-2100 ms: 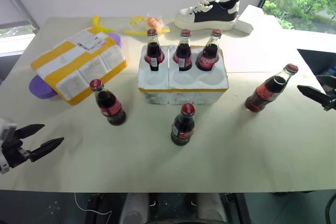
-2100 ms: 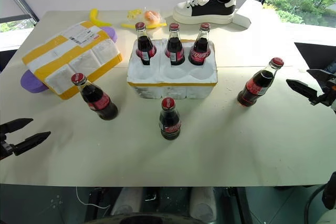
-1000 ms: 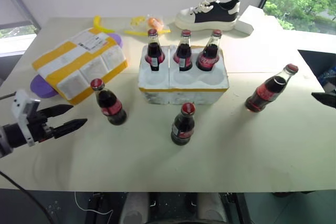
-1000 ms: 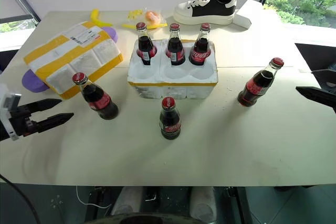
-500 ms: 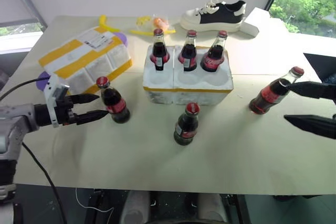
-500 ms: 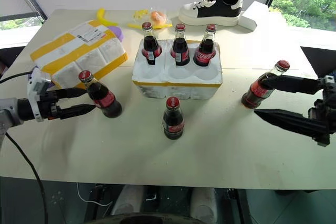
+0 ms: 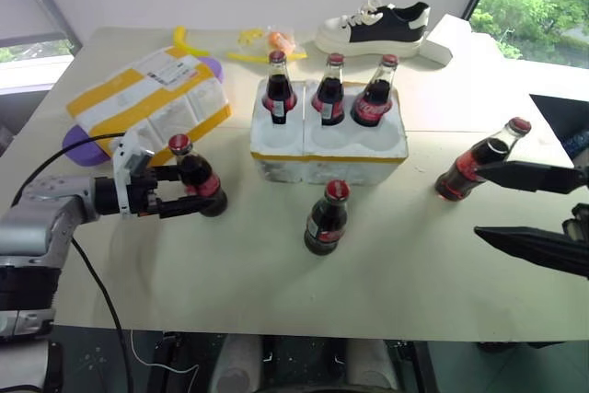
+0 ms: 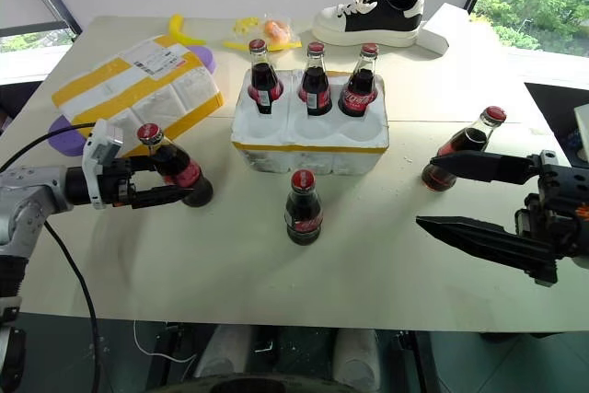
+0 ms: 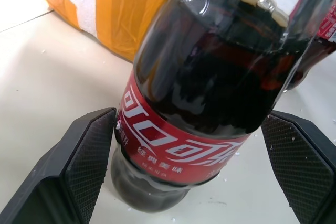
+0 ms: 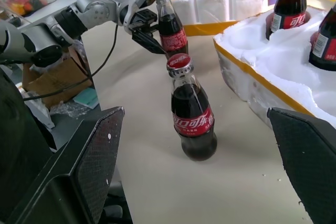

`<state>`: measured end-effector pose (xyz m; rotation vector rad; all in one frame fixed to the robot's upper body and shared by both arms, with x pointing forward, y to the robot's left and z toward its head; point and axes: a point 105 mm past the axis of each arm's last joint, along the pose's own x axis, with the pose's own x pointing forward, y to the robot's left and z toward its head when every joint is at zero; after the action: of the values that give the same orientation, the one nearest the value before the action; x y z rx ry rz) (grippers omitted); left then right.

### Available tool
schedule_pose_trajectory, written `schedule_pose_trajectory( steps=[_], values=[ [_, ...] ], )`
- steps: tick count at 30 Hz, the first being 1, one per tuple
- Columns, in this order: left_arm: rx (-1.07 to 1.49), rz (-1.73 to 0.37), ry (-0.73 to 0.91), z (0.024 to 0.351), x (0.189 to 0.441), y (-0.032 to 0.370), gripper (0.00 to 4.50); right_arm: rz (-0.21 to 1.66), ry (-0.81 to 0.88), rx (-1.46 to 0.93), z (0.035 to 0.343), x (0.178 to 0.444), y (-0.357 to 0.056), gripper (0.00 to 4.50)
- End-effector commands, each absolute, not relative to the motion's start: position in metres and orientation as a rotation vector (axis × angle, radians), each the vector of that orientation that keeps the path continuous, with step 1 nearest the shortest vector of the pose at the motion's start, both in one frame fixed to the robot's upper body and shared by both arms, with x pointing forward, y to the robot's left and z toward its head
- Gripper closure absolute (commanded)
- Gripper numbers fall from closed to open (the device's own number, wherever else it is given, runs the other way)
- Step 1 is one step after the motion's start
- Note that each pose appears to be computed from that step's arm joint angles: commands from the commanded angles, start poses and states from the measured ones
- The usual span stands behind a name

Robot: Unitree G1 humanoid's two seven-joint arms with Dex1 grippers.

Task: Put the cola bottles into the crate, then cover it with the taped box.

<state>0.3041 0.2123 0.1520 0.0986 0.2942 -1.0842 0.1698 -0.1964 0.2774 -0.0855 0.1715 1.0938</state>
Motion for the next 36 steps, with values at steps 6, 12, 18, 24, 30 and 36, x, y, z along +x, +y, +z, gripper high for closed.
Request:
schedule_pose_trajectory(
  steps=[6,12,18,24,30,36],
  values=[
    [0.095,-1.133,0.235,0.16,0.311,0.198,0.57,1.127,0.15,-0.096,0.283,0.163,-0.19,0.0],
    [0.094,-1.138,0.226,0.166,0.313,0.197,1.63,1.129,0.148,-0.093,0.283,0.162,-0.19,0.0],
    [0.102,-1.192,0.17,0.209,0.314,0.196,1.63,1.131,0.144,-0.092,0.282,0.16,-0.189,0.0],
    [0.155,-1.369,0.086,0.272,0.32,0.167,1.63,1.136,0.15,-0.094,0.281,0.16,-0.185,0.0],
    [0.199,-1.489,0.04,0.296,0.34,0.134,1.63,1.144,0.141,-0.094,0.281,0.161,-0.181,0.0],
    [0.233,-1.514,0.011,0.292,0.368,0.106,1.63,1.117,0.113,-0.089,0.286,0.164,-0.18,0.0]
  ],
)
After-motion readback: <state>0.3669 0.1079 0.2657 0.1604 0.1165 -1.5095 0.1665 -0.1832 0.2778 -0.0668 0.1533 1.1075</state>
